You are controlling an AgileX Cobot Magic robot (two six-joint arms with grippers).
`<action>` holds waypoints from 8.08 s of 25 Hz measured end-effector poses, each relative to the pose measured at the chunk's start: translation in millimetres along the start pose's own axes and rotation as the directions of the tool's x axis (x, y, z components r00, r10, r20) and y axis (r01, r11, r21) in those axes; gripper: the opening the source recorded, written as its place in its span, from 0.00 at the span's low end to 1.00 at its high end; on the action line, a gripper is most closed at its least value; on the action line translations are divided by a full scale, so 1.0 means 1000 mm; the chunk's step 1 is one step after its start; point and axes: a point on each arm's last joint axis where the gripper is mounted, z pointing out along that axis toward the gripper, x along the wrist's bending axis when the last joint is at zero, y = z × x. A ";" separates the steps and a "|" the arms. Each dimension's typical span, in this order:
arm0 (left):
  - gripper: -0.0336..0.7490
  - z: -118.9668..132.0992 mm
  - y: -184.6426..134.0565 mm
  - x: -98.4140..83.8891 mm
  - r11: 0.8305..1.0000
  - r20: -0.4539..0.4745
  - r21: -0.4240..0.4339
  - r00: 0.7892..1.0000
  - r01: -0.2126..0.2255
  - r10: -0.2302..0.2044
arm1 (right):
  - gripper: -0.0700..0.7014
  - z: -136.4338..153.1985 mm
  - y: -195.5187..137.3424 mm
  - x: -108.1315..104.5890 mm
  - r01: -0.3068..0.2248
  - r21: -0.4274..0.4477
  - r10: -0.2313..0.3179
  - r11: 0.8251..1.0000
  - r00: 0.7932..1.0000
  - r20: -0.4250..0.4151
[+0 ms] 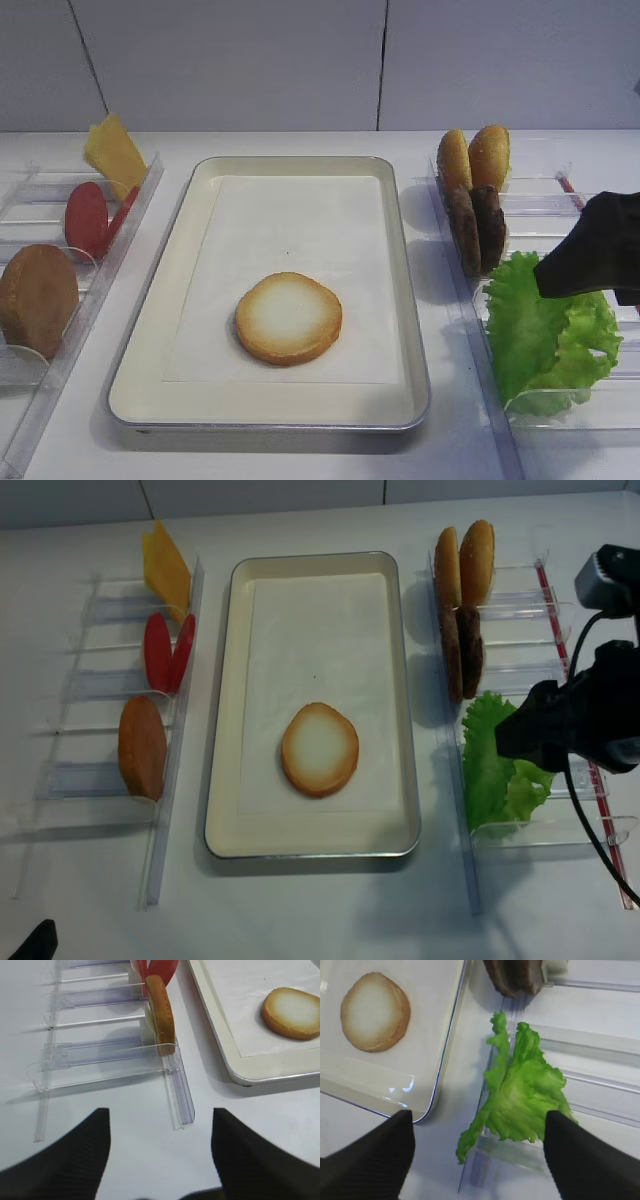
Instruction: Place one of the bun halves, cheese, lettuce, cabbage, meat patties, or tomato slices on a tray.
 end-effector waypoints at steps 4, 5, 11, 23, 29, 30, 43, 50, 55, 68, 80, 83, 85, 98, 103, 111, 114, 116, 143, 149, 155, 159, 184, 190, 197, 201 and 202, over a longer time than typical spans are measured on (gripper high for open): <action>0.57 0.000 0.000 0.000 1.000 0.000 0.000 1.000 0.000 0.000 | 0.78 0.012 0.006 -0.004 -0.003 0.025 0.003 1.000 1.000 -0.023; 0.57 0.000 0.000 0.000 1.000 0.000 0.000 1.000 0.000 0.000 | 0.78 0.013 0.007 -0.005 0.000 0.025 0.001 1.000 1.000 -0.029; 0.57 0.000 0.000 0.000 1.000 0.000 0.000 1.000 0.000 0.000 | 0.77 0.028 0.011 0.000 0.027 0.049 -0.024 0.998 0.998 -0.061; 0.57 0.000 0.000 0.000 1.000 0.000 0.000 1.000 0.000 0.000 | 0.37 0.041 0.014 -0.005 0.013 0.081 -0.011 0.997 0.999 -0.030; 0.57 0.000 0.000 0.000 1.000 0.000 0.000 1.000 0.000 0.000 | 0.14 0.041 0.012 -0.010 0.017 0.102 -0.019 0.995 1.000 0.019; 0.57 0.000 0.000 0.000 1.000 0.000 0.000 1.000 0.000 0.000 | 0.14 0.040 0.012 -0.009 0.017 0.100 -0.019 0.995 1.000 0.018; 0.57 0.000 0.000 0.000 1.000 0.000 0.000 1.000 0.000 0.000 | 0.14 -0.011 0.007 0.033 0.059 -0.176 -0.089 0.983 0.981 -0.172; 0.57 0.000 0.000 0.000 1.000 0.000 0.000 1.000 0.000 0.000 | 0.14 0.032 0.026 0.072 0.103 -0.163 -0.152 0.981 0.935 -0.321; 0.57 0.000 0.000 0.000 1.000 0.000 0.000 1.000 0.000 0.000 | 0.14 0.073 0.056 0.094 0.102 -0.119 -0.139 0.988 0.921 -0.364; 0.57 0.000 0.000 0.000 1.000 0.000 0.000 1.000 0.000 0.000 | 0.14 0.136 0.077 0.103 -0.020 -0.019 0.007 1.000 0.842 -0.539; 0.57 0.000 0.000 0.000 1.000 0.000 0.000 1.000 0.000 0.000 | 0.14 0.158 0.070 0.093 -0.007 0.048 0.027 0.999 0.900 -0.434; 0.57 0.000 0.000 0.000 1.000 0.000 0.000 1.000 0.000 0.000 | 0.14 0.158 0.069 0.091 0.002 0.064 0.025 0.998 0.912 -0.408; 0.57 0.000 0.000 0.000 1.000 0.000 0.000 1.000 0.000 0.000 | 0.14 0.158 0.069 0.091 -0.010 0.066 0.037 0.998 0.911 -0.411; 0.57 0.000 0.000 0.000 1.000 0.000 0.000 1.000 0.000 0.000 | 0.14 0.165 0.067 0.111 -0.051 0.068 0.079 0.996 0.850 -0.521; 0.57 0.000 0.000 0.000 1.000 0.000 0.000 1.000 0.000 0.000 | 0.14 0.162 0.072 0.125 -0.036 0.038 0.051 0.999 0.821 -0.568; 0.57 0.000 0.000 0.000 1.000 0.000 0.000 1.000 0.000 0.000 | 0.14 0.183 0.066 0.114 -0.004 0.085 0.044 0.996 0.881 -0.471; 0.57 0.000 0.000 0.000 1.000 0.000 0.000 1.000 0.000 0.000 | 0.14 0.186 0.067 0.110 -0.014 0.072 0.043 0.997 0.902 -0.429; 0.57 0.000 0.000 0.000 1.000 0.000 0.000 1.000 0.000 0.000 | 0.14 0.187 0.068 0.109 -0.017 0.066 0.043 0.998 0.911 -0.410; 0.57 0.000 0.000 0.000 1.000 0.000 0.000 1.000 0.000 0.000 | 0.14 0.175 0.067 0.093 -0.001 0.108 0.028 0.994 0.969 -0.245; 0.57 0.000 0.000 0.000 1.000 0.000 0.000 1.000 0.000 0.000 | 0.14 0.175 0.065 0.088 0.009 0.132 0.021 0.991 0.975 -0.223; 0.57 0.000 0.000 0.000 1.000 0.000 0.000 1.000 0.000 0.000 | 0.14 0.174 0.065 0.088 0.011 0.134 0.019 0.991 0.975 -0.222; 0.57 0.000 0.000 0.000 1.000 0.000 0.000 1.000 0.000 0.000 | 0.27 0.174 0.065 0.088 0.022 0.132 0.008 0.991 0.975 -0.222; 0.57 0.000 0.000 0.000 1.000 0.000 0.000 1.000 0.000 0.000 | 0.85 0.052 0.080 0.083 0.415 -0.156 -0.397 0.896 0.908 0.136; 0.57 0.000 0.000 0.000 1.000 0.000 0.000 1.000 0.000 0.000 | 0.84 0.021 0.069 0.068 0.462 -0.103 -0.409 0.881 0.852 0.327; 0.57 0.000 0.000 0.000 1.000 0.000 0.000 1.000 0.000 0.000 | 0.82 0.011 0.033 0.053 0.447 -0.142 -0.379 0.883 0.859 0.343; 0.57 0.000 0.000 0.000 1.000 0.000 0.000 1.000 0.000 0.000 | 0.81 0.009 0.023 0.050 0.428 -0.132 -0.364 0.894 0.866 0.343; 0.57 0.000 0.000 0.000 1.000 0.000 0.000 1.000 0.000 0.000 | 0.81 0.008 0.023 0.050 0.429 -0.133 -0.364 0.894 0.866 0.343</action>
